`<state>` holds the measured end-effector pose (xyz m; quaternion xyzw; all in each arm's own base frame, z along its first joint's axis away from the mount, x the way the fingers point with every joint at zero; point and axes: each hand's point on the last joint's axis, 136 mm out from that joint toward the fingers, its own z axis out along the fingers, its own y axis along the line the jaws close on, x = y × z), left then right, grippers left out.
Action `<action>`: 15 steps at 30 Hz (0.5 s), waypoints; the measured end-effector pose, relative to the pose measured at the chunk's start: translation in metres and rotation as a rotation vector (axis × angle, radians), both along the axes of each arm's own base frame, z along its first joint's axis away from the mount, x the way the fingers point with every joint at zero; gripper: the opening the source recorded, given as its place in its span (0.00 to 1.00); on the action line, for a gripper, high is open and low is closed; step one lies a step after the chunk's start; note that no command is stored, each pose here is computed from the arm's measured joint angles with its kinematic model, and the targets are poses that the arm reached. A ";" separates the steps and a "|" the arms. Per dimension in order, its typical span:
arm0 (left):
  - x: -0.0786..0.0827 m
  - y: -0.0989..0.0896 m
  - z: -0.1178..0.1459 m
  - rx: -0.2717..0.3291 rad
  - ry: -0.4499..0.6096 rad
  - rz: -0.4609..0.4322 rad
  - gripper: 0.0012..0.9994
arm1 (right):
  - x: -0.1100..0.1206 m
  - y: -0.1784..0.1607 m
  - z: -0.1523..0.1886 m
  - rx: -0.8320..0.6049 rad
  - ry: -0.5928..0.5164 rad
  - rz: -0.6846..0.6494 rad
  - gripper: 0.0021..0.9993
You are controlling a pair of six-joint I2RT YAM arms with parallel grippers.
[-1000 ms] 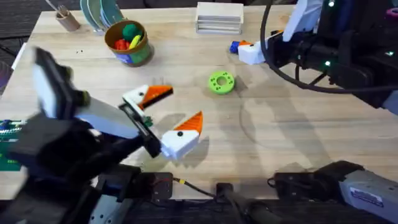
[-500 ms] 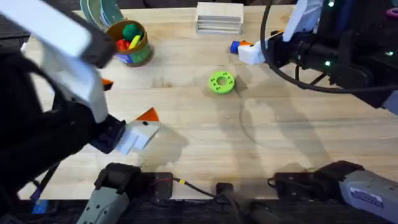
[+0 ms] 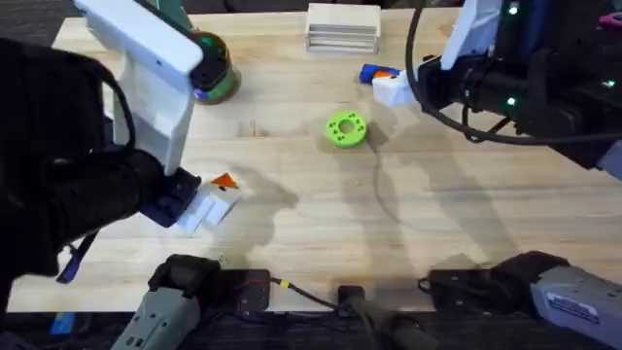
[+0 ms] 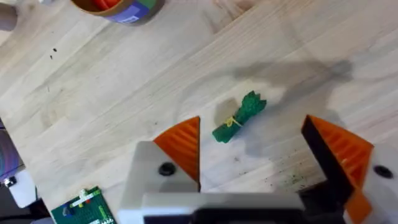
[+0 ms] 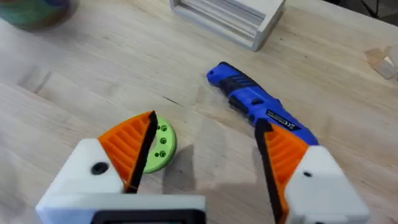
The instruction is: Pick up the gripper from the table and insert it into the empty holder that is missing its gripper. Then pick up a screw, insert it into the mounting hole, and use the screwdriver to tighten it. Finally, clean up the table by picking up the vegetable and placing it into the bucket.
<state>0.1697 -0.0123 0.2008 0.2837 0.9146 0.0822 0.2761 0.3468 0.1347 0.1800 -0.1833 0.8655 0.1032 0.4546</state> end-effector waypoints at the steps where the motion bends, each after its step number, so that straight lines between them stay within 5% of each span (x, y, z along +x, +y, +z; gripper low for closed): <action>1: 0.001 0.000 -0.001 0.002 0.009 -0.001 0.99 | 0.000 0.000 0.000 0.001 0.000 -0.001 0.99; 6: 0.005 0.004 -0.024 0.044 0.108 0.012 0.99 | 0.000 0.000 0.000 0.001 0.001 -0.001 0.99; 15: -0.009 0.014 -0.101 0.141 0.479 0.021 0.99 | 0.000 0.000 0.000 0.004 0.002 -0.003 0.99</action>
